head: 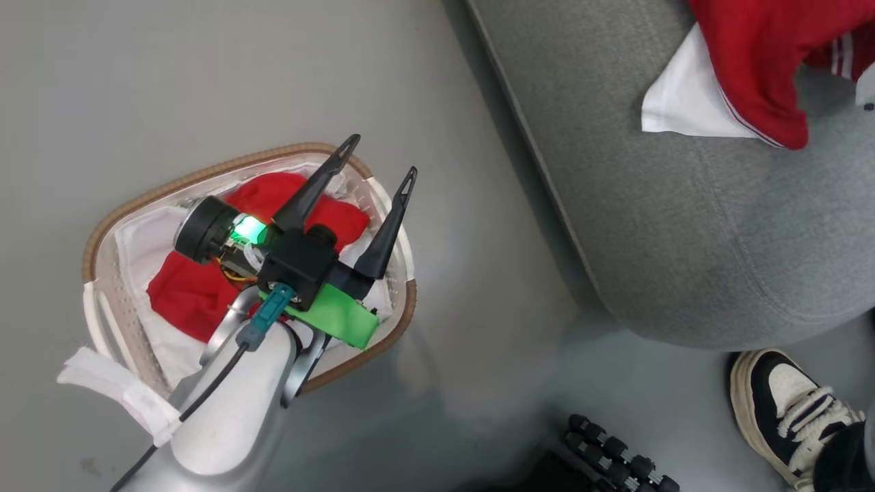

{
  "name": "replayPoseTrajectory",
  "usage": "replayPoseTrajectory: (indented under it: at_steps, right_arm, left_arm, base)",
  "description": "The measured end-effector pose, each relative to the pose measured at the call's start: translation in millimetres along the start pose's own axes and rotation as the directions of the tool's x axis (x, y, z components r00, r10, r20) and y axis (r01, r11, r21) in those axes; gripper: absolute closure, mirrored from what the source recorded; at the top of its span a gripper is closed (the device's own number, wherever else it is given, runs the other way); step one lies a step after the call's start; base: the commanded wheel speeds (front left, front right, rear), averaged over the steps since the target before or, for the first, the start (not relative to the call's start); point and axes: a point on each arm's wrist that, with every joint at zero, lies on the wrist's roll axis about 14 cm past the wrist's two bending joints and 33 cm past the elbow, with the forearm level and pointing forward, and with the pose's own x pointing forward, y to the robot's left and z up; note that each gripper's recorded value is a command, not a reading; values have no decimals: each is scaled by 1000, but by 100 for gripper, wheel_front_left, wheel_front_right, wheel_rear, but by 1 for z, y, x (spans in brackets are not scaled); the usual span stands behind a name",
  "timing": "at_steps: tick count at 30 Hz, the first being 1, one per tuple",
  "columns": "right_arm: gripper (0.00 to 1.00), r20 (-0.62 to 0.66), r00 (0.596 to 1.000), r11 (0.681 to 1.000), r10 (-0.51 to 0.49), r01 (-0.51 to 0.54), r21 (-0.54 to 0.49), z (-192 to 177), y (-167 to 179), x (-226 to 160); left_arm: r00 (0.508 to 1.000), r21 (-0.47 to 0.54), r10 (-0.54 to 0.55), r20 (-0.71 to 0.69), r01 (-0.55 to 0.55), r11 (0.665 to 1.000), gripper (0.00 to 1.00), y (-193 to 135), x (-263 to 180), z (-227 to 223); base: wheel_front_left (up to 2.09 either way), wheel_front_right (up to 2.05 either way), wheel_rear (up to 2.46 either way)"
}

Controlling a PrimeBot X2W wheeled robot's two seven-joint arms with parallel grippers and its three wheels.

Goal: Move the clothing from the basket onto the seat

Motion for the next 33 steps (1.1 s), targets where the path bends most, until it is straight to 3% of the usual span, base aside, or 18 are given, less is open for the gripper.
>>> replayPoseTrajectory:
  at_steps: [1,5,10,20,25,33]
  right_arm:
    - [0,-16,1000,1000,3,-3,2,-9,5,0]
    - [0,-53,998,999,29,-28,22,-32,26,-10]
    - [0,-59,997,999,47,-46,15,-41,26,-37]
    - [0,119,979,970,164,-182,161,10,68,-79]
    - [0,197,946,923,257,-301,241,35,110,-97]
    - [0,240,885,837,399,-458,299,52,173,-128]
  left_arm:
    - [1000,-1,21,-3,-21,1000,0,7,-3,-1]
    - [995,-9,98,-12,-98,995,0,26,-15,-2]
    - [989,-5,151,-5,-151,989,0,31,-27,10]
    - [943,12,328,53,-329,944,0,51,-62,52]
    - [875,26,478,80,-481,876,0,77,-101,71]
    - [714,42,691,111,-698,714,0,112,-184,92]
  base:
    - [0,0,0]
    - [0,0,0]
    - [0,0,0]
    - [0,0,0]
    - [0,0,0]
    - [0,0,0]
